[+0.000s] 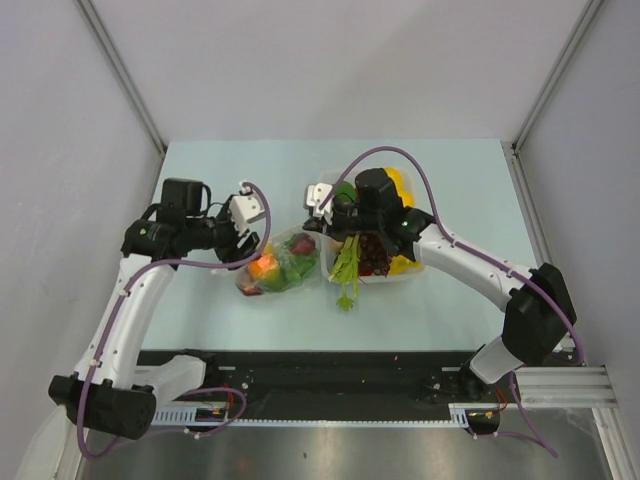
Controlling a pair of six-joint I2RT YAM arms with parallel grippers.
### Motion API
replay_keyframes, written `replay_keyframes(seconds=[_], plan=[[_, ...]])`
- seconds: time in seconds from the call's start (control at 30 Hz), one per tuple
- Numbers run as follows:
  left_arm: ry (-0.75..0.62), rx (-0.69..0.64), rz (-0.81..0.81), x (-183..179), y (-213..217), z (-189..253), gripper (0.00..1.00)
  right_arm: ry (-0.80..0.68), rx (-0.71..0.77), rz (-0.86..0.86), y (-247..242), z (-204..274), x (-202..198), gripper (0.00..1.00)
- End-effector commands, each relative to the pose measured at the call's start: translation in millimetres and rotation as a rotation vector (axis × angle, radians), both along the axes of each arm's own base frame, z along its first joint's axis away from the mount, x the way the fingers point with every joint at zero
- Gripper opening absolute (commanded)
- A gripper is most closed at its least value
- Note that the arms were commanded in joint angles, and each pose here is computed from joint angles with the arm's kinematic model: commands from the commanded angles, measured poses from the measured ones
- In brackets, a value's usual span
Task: Place the food in the zip-top bag and seal the zipper
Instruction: Place the zipper food storage bag at the center of the board.
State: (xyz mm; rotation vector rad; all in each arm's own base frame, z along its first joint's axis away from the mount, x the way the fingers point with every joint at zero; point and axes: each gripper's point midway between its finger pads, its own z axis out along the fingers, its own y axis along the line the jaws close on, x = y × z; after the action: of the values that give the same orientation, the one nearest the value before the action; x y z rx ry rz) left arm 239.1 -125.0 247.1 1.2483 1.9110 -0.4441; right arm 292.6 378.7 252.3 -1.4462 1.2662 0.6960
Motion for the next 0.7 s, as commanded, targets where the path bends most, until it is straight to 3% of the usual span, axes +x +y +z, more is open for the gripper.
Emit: replay_keyframes(seconds=[0.0,0.07,0.17,0.2,0.3,0.33,0.43,0.47,0.5,0.6,0.67], plan=[[-0.013,-0.053,-0.017,17,-14,-3,0.66,-0.057,0.067,0.012,5,28,-4,0.00],[0.018,-0.047,-0.039,18,-19,-14,0.63,-0.058,0.069,0.019,6,30,-7,0.00],[0.043,-0.056,-0.057,19,-24,-24,0.50,-0.082,0.092,0.015,9,37,-4,0.00],[0.040,-0.056,-0.057,21,-25,-24,0.34,-0.081,0.091,0.016,10,36,-5,0.00],[0.025,-0.033,-0.037,32,-21,-20,0.00,-0.075,0.092,-0.004,9,36,-2,0.00],[0.008,-0.013,-0.017,39,-16,-17,0.00,-0.065,0.103,-0.013,9,38,-2,0.01],[-0.097,0.025,0.026,70,-2,5,0.00,-0.068,0.131,-0.044,9,47,3,0.25],[-0.115,0.042,0.048,86,4,7,0.00,-0.052,0.144,-0.065,8,49,5,0.37],[-0.166,0.038,0.070,100,9,28,0.00,-0.059,0.171,-0.078,9,57,7,0.62],[-0.225,0.060,0.107,136,17,48,0.00,-0.054,0.223,-0.151,4,73,16,0.97],[-0.276,0.066,0.134,158,20,59,0.00,-0.047,0.244,-0.204,-3,79,25,1.00]])
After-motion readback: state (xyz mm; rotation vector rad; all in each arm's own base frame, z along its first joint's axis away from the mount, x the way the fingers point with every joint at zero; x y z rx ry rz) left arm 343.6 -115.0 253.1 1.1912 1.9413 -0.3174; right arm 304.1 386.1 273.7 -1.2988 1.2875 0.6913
